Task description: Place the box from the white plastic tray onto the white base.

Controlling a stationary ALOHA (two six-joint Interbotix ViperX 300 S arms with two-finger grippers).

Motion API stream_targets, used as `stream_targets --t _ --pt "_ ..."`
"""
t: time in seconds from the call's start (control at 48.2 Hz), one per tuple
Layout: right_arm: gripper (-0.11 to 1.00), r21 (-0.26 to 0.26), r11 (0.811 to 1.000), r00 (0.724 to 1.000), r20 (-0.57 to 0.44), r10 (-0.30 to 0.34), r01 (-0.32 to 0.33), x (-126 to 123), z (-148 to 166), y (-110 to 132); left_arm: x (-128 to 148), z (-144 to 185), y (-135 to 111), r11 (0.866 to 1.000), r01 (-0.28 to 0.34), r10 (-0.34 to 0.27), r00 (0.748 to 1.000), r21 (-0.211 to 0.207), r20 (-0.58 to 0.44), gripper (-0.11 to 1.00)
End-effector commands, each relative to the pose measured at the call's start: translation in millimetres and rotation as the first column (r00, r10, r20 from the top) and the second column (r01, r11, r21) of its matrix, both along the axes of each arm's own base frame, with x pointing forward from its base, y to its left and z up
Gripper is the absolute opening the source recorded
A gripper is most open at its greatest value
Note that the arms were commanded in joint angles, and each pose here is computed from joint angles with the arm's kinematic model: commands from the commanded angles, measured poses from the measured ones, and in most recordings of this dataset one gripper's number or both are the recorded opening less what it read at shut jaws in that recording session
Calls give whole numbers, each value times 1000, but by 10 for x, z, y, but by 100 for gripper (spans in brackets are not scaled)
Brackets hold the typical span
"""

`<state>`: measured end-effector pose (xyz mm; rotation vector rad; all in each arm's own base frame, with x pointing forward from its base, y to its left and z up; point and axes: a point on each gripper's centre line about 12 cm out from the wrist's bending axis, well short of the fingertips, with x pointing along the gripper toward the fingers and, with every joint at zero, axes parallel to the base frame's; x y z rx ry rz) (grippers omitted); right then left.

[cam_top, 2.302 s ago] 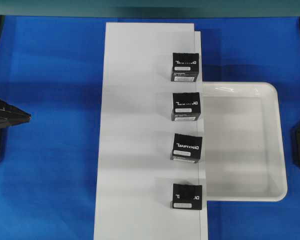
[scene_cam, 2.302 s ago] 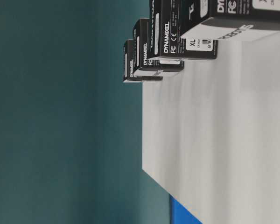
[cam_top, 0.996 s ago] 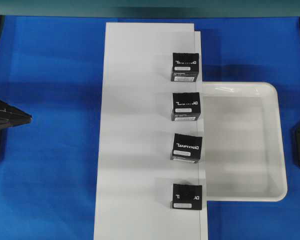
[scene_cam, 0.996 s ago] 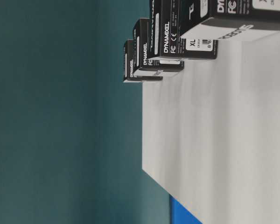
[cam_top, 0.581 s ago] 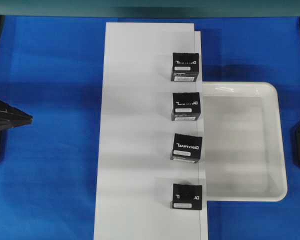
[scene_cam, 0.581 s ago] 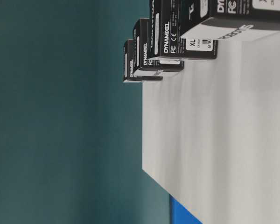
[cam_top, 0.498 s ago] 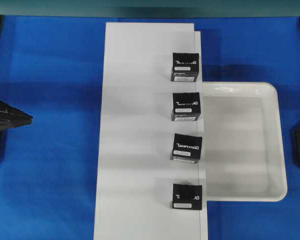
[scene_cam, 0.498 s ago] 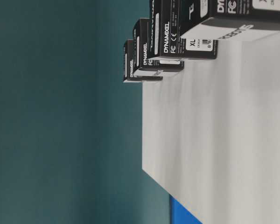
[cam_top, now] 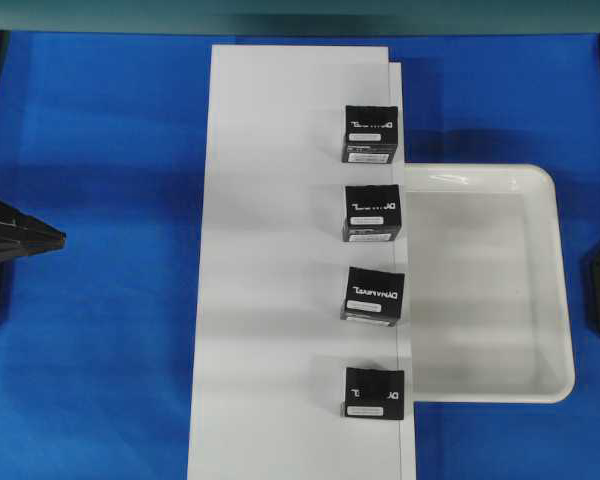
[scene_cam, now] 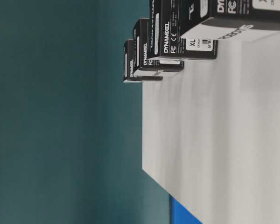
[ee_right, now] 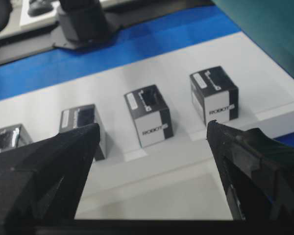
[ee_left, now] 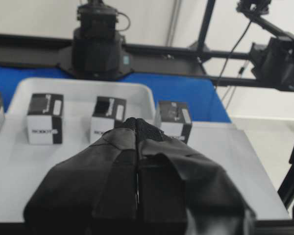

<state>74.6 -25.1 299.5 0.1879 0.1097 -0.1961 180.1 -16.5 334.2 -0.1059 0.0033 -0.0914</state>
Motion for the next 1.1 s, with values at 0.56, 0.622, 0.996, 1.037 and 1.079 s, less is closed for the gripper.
stream_targets --t 0.56,0.622,0.996,1.037,1.079 --pt "95 -2 1000 1000 6 -2 2 4 13 -1 8 47 -4 1000 2 -2 1000 0 15 -7" --pt "95 -2 1000 1000 6 -2 2 4 13 -1 8 47 -1 1000 0 0 1000 0 15 -7" --pt "95 -3 1000 1000 3 -1 1 12 -7 1 13 -5 -1 1000 0 0 1000 1 3 -7" --pt "95 -3 1000 1000 3 -1 1 12 -7 1 9 -4 -4 1000 2 -2 1000 1 3 -7" --pt "95 -3 1000 1000 1 -1 1 14 -13 1 10 -2 -1 1000 0 0 1000 1 5 -7"
